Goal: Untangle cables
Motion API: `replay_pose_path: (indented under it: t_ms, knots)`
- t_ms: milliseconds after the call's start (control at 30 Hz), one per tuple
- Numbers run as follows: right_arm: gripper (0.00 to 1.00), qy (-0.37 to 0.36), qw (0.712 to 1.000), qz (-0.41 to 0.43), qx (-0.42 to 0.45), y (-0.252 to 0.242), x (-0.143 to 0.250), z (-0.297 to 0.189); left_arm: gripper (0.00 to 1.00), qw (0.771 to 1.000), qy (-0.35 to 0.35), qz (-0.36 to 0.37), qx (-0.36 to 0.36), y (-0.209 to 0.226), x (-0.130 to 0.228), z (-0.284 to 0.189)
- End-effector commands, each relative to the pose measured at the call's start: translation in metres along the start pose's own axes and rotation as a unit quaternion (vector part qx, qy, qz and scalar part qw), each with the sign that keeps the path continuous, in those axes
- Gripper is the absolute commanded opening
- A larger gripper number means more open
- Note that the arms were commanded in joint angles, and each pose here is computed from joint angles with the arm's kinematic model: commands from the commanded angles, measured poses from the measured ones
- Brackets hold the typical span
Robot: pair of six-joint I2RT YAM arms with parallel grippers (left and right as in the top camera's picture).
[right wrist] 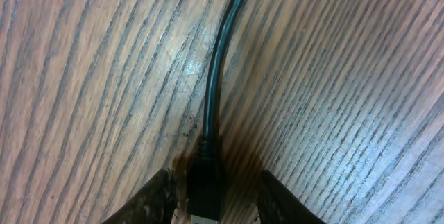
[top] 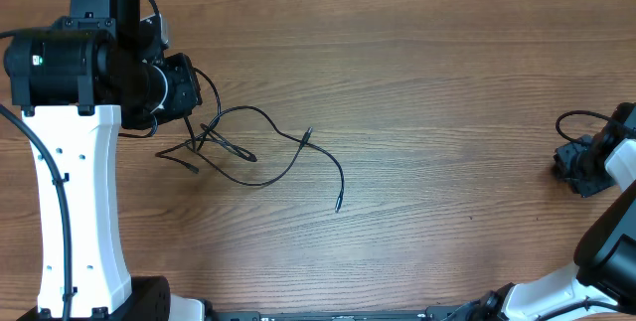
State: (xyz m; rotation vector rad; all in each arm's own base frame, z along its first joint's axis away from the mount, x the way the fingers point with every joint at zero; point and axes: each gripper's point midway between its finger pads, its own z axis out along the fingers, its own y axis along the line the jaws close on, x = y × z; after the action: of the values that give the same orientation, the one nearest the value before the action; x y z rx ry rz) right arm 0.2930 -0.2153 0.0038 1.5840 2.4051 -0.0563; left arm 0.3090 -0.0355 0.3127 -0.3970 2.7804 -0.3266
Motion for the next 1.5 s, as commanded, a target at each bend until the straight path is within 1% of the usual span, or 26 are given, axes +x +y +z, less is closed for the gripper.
replay_pose_path:
  t_ms: [0,200,267,300,333,400,600,767,900,967,1067,1267,1400,1467]
  knots:
    - [0.36,0.001,1.000,-0.002,-0.004,0.002,0.001,0.000,0.05,1.000,-0.009,0.010,0.010,-0.004,0.004,-0.008]
    - [0.35,0.003,1.000,-0.001,-0.003,-0.001,0.007,0.005,0.04,1.000,-0.009,0.010,0.010,-0.004,0.004,-0.008]
    - [0.24,0.002,1.000,-0.001,-0.004,-0.002,0.009,0.008,0.04,1.000,-0.009,0.010,0.010,-0.004,0.004,-0.008]
    - [0.11,0.003,1.000,-0.001,-0.007,-0.001,0.010,0.009,0.04,1.000,-0.009,0.010,0.010,-0.004,0.004,-0.008]
    - [0.04,0.004,1.000,0.000,-0.013,0.001,0.011,0.009,0.04,1.000,-0.009,0.010,0.010,-0.004,0.004,-0.008]
    - [0.04,0.007,1.000,0.001,-0.030,0.007,0.011,0.009,0.04,1.000,-0.009,0.010,0.010,-0.004,0.004,-0.008]
    - [0.04,0.020,0.992,-0.003,-0.121,0.043,0.006,-0.002,0.05,1.000,-0.009,0.010,0.010,-0.004,0.004,-0.008]
    - [0.04,-0.017,0.988,-0.009,-0.153,0.061,-0.030,-0.028,0.05,1.000,-0.009,0.010,0.010,-0.004,0.004,-0.008]
    - [0.04,-0.068,0.984,0.007,-0.162,0.061,-0.073,-0.051,0.05,1.000,-0.005,0.010,0.023,-0.008,0.005,-0.009]
    - [0.04,-0.099,0.984,0.020,-0.149,0.051,-0.096,-0.059,0.06,0.999,0.000,0.010,0.036,-0.012,0.007,-0.009]
    - [0.04,-0.147,0.981,0.051,-0.115,0.023,-0.130,-0.071,0.06,0.999,0.004,0.010,0.050,-0.017,0.009,-0.009]
    - [0.04,-0.214,0.965,0.135,-0.074,-0.057,-0.187,-0.098,0.06,0.998,0.012,-0.001,0.068,-0.024,0.011,-0.010]
    - [0.04,-0.247,0.948,0.193,-0.051,-0.119,-0.211,-0.113,0.05,0.996,0.017,-0.001,0.083,-0.028,0.013,-0.011]
    - [0.04,-0.259,0.940,0.218,-0.040,-0.149,-0.216,-0.117,0.05,0.996,0.019,-0.001,0.089,-0.031,0.014,-0.011]
